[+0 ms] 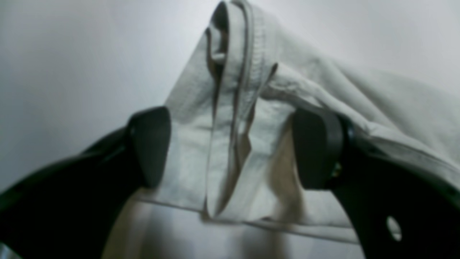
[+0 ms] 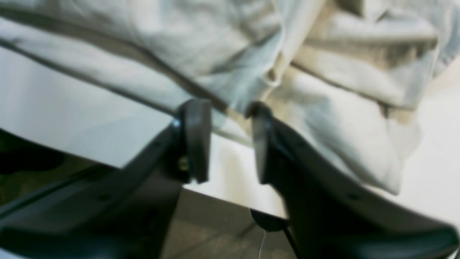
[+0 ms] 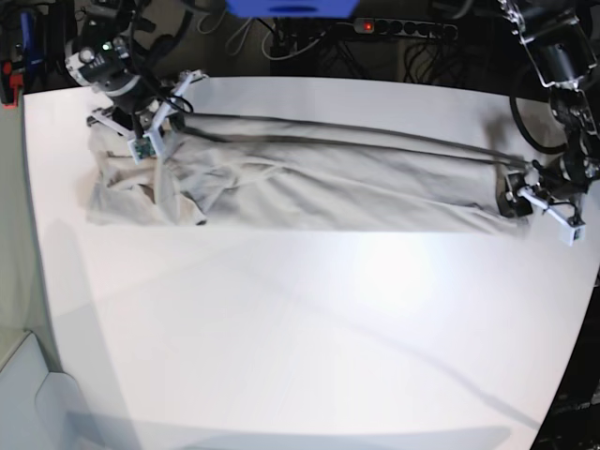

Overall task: Layout the t-shirt on the table in an organized manner, then fold the t-shirt properly
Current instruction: 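Grasp the sleeve end with the right gripper and tuck it inward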

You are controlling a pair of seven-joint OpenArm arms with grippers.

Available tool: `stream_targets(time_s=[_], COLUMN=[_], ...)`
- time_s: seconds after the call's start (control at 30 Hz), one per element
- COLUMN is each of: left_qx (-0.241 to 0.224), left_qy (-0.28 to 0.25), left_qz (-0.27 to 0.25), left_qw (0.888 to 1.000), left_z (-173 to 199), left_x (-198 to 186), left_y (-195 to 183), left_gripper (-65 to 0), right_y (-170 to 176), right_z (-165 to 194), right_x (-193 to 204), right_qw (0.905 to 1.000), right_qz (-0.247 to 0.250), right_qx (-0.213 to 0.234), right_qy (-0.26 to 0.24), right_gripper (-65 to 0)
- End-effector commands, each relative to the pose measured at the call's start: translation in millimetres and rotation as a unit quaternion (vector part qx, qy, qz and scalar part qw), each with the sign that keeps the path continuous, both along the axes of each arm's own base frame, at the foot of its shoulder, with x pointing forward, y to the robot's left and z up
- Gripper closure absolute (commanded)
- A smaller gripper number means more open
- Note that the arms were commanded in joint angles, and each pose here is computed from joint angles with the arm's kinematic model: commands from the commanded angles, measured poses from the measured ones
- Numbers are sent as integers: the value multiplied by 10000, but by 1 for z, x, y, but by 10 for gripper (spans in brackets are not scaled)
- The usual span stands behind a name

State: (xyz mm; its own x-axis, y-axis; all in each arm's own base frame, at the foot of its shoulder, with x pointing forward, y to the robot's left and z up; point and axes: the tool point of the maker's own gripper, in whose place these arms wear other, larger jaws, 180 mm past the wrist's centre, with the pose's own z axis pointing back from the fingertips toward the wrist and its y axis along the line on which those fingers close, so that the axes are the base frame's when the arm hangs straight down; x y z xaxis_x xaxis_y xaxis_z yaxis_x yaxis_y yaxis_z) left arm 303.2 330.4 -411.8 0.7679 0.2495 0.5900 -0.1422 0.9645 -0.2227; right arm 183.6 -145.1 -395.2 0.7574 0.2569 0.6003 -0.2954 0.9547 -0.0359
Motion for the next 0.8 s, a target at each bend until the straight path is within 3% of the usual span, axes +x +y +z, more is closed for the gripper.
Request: stream_targets(time_s=[0.0,0.1,0.37,0.77], left_qx=[104,104,246,379], left_qy=[-230,-233,-180,-446], left_qz=[25,32,25,481], left_qw=[9997,9997,9995,9971], left_z=[17,17,20,43], left_x=[10,10,5,4], left_y=[9,10,21,59], left_gripper=[-521,-521,-521,-521], right_y=[-1,-2,-19,-15], right_z=[5,4,11,49], right_x=[0,-4,-6,62], right_qw=[9999,10000,9996,9943], right_qz=[-16,-15,-202,-197], right_qx=[20,3,-171,-108], right_qy=[-106,-68,-135,-1044], right_gripper=[-250,-296,-294,-295])
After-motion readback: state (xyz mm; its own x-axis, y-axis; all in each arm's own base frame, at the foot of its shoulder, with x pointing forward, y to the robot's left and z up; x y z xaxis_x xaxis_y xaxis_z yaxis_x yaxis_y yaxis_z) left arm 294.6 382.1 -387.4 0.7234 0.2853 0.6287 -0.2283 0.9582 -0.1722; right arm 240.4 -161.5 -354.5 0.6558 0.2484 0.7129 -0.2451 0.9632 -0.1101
